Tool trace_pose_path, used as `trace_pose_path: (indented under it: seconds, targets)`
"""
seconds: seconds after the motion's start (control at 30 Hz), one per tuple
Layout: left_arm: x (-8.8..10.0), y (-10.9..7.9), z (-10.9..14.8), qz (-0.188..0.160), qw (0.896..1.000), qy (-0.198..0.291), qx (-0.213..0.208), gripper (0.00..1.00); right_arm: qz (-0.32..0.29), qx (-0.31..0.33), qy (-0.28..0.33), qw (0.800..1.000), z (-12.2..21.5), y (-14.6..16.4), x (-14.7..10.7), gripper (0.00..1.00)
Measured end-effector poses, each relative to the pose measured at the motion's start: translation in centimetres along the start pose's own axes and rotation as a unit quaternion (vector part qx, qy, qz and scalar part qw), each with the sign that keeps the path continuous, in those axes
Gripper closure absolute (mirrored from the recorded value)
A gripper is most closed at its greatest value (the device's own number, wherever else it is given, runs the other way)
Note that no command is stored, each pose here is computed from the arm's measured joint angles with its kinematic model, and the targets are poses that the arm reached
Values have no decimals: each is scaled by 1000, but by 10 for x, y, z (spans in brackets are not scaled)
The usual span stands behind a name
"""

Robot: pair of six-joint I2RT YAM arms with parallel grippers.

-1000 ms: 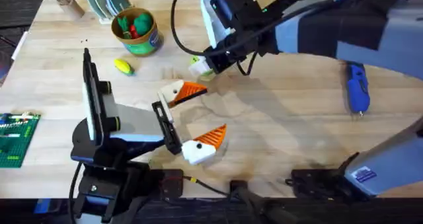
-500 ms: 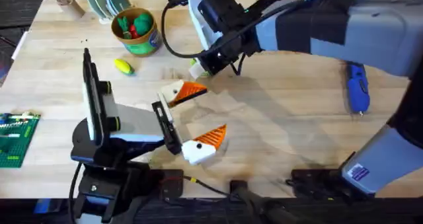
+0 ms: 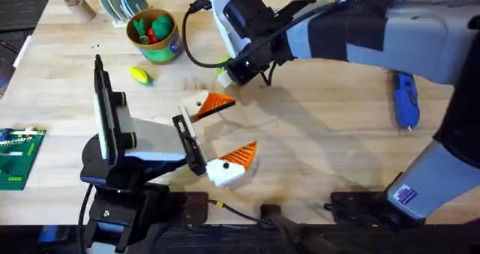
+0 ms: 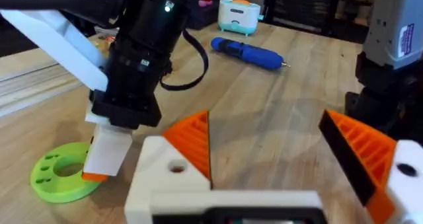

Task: Pick up the gripper from the table and insert it into the empty holder that is missing its gripper. Then pick up a screw, insert it into the mounting hole, and use the screwdriver to tighten it. Finally, clean up the table by picking up the vegetable and placing it into the bucket.

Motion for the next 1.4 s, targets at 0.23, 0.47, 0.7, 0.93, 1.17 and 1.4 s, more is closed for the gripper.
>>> trace_pose_path:
  seconds: [0.23,0.47,0.7,0.93,1.17,1.4]
  targets:
    - [0,0,0,0,1000,0,0,8,3,0,-3,1000,-2,1,2,635]
    - [0,0,0,0,1000,0,0,8,5,-3,-4,1000,-2,0,3,668]
    - [0,0,0,0,1000,0,0,8,5,-12,-7,1000,-2,-1,10,657]
    - [0,0,0,1,1000,1,0,8,18,-10,-13,1000,0,8,14,637]
    - [-3,-2,0,10,1000,5,-8,8,36,-24,-4,999,-9,14,8,632]
    - [-3,-3,0,10,1000,5,-10,8,38,-38,-10,998,-8,10,11,665]
Point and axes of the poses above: each hand's point on the last joint's axis, 136 mm out from that joint toward the fingers, its own z axis back along the fingers, its own y axis along the line the jaws close on, x = y × z, the point moved 3 cm from there along z, back along the fingers, and after that the axes turned 9 degrees about -z, right-handed, at the moved point
